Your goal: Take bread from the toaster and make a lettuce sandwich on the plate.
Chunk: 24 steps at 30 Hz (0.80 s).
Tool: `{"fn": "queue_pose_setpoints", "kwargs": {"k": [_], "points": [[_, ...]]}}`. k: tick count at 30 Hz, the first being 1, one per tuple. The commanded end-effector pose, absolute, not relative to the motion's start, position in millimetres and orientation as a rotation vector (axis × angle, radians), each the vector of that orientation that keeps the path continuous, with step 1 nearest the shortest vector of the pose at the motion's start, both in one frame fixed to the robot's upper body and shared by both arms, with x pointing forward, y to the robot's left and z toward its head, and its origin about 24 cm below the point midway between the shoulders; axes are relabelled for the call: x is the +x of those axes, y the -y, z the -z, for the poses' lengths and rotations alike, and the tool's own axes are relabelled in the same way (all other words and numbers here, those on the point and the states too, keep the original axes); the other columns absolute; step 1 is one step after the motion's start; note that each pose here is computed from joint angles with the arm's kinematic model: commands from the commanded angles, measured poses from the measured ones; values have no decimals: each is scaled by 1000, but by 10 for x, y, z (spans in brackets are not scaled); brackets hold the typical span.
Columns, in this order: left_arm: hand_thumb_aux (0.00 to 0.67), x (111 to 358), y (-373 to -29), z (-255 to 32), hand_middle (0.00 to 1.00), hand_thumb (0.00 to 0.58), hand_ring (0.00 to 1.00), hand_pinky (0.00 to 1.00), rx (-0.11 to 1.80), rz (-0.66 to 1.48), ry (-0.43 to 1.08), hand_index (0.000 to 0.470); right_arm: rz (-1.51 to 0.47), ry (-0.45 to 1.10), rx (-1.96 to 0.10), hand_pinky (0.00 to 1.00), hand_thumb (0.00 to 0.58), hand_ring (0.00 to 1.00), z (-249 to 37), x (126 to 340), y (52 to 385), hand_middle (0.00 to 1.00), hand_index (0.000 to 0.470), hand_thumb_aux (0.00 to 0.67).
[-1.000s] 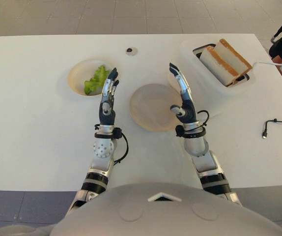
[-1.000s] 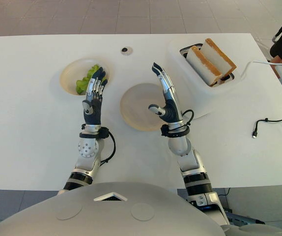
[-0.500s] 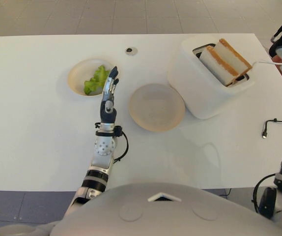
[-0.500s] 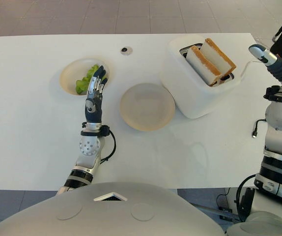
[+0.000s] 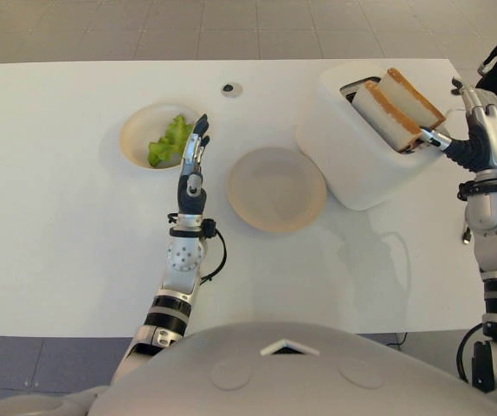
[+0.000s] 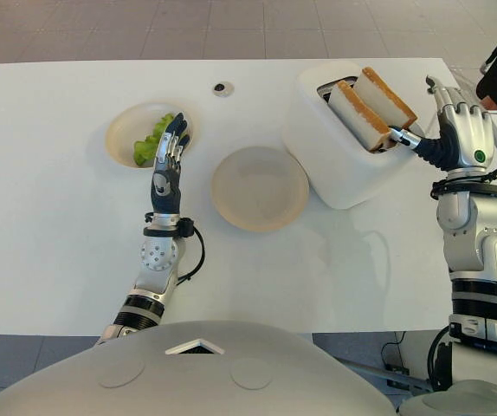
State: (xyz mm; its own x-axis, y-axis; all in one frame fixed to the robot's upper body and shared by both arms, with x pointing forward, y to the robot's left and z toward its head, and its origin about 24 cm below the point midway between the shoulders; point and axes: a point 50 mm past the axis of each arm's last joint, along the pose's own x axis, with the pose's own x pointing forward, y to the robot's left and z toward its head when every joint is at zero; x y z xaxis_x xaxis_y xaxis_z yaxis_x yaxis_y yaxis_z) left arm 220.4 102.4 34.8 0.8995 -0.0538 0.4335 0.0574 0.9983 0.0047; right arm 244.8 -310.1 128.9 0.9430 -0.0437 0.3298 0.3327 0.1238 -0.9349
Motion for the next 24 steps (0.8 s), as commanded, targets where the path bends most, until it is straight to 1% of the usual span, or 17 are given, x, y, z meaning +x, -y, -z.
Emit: {"fn": "queue_pose_setpoints", "kwargs": {"k": [1, 6, 13, 15, 17, 18, 20, 22, 24], "points": [[0, 2198, -974, -344, 0, 0, 0, 0, -15, 58, 440, 0, 276, 319, -1448, 1000, 580, 1000, -1398, 2408, 3000, 1000, 470, 670], [0, 2190, -984, -329, 0, 0, 0, 0, -10, 54, 435, 0, 416, 517, -1405, 1000, 580, 1000, -1671, 2350, 2883, 1000, 470, 670], [0, 2191, -998, -310, 0, 0, 0, 0, 0, 43, 427, 0, 550, 672, -1336, 1000, 580, 1000, -1893, 2356, 2823, 1000, 470, 670], [0, 2197, -1002, -306, 0, 0, 0, 0, 4, 39, 426, 0, 605, 784, -1280, 1000, 580, 1000, -2029, 2300, 2776, 1000, 470, 670], [0, 2204, -1006, -305, 0, 0, 0, 0, 5, 35, 426, 0, 641, 968, -1172, 1000, 580, 1000, -2216, 2168, 2645, 1000, 470, 670], [0, 2210, -1006, -303, 0, 0, 0, 0, 6, 33, 426, 0, 606, 1052, -1081, 1000, 580, 1000, -2292, 2113, 2536, 1000, 470, 670], [0, 2223, -1006, -298, 0, 0, 0, 0, 6, 30, 426, 0, 453, 1147, -889, 1000, 580, 1000, -2372, 2072, 2285, 1000, 470, 670], [0, 2239, -1000, -301, 0, 0, 0, 0, 5, 26, 430, 0, 273, 1155, -690, 1000, 580, 1000, -2353, 2075, 2095, 1000, 470, 670], [0, 2253, -996, -305, 0, 0, 0, 0, 4, 24, 433, 0, 144, 1108, -561, 1000, 580, 1000, -2282, 2113, 1968, 1000, 470, 670]]}}
